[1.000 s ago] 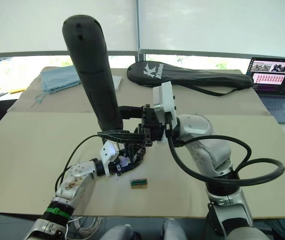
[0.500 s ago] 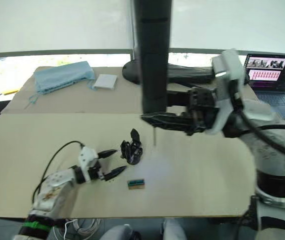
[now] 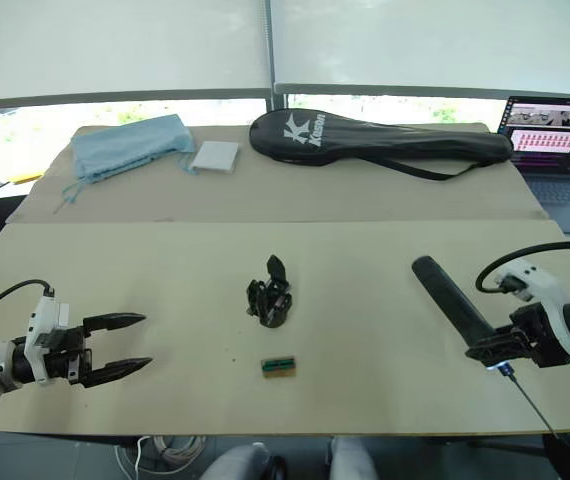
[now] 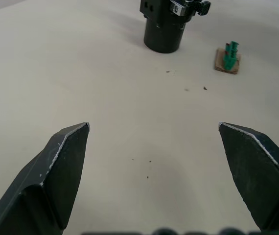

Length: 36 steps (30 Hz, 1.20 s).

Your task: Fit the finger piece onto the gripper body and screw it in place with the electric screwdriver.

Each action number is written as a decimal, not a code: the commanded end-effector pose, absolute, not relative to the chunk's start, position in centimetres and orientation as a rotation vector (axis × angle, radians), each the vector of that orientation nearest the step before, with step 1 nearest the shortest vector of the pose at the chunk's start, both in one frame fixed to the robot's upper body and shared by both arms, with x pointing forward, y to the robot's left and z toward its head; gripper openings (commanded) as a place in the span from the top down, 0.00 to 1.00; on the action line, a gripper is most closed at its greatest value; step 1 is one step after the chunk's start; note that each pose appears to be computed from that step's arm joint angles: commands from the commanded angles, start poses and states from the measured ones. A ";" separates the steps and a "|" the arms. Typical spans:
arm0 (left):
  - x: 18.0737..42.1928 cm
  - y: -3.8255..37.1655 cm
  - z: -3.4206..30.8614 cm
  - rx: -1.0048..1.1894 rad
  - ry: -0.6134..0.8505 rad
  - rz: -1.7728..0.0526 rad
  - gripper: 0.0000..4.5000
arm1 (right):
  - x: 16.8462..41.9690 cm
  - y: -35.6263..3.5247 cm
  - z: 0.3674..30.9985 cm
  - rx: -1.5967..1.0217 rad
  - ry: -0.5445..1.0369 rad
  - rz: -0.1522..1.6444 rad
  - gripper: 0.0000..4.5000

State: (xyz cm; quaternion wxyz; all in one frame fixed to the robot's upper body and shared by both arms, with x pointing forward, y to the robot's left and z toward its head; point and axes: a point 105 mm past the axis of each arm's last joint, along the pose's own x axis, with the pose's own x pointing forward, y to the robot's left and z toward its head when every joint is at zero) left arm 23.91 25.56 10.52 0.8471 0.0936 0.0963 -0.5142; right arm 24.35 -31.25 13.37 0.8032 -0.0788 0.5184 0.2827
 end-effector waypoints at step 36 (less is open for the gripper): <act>25.0 28.7 11.9 0.429 0.165 -0.812 0.00 | 24.6 -22.8 21.3 -0.555 0.072 1.246 0.01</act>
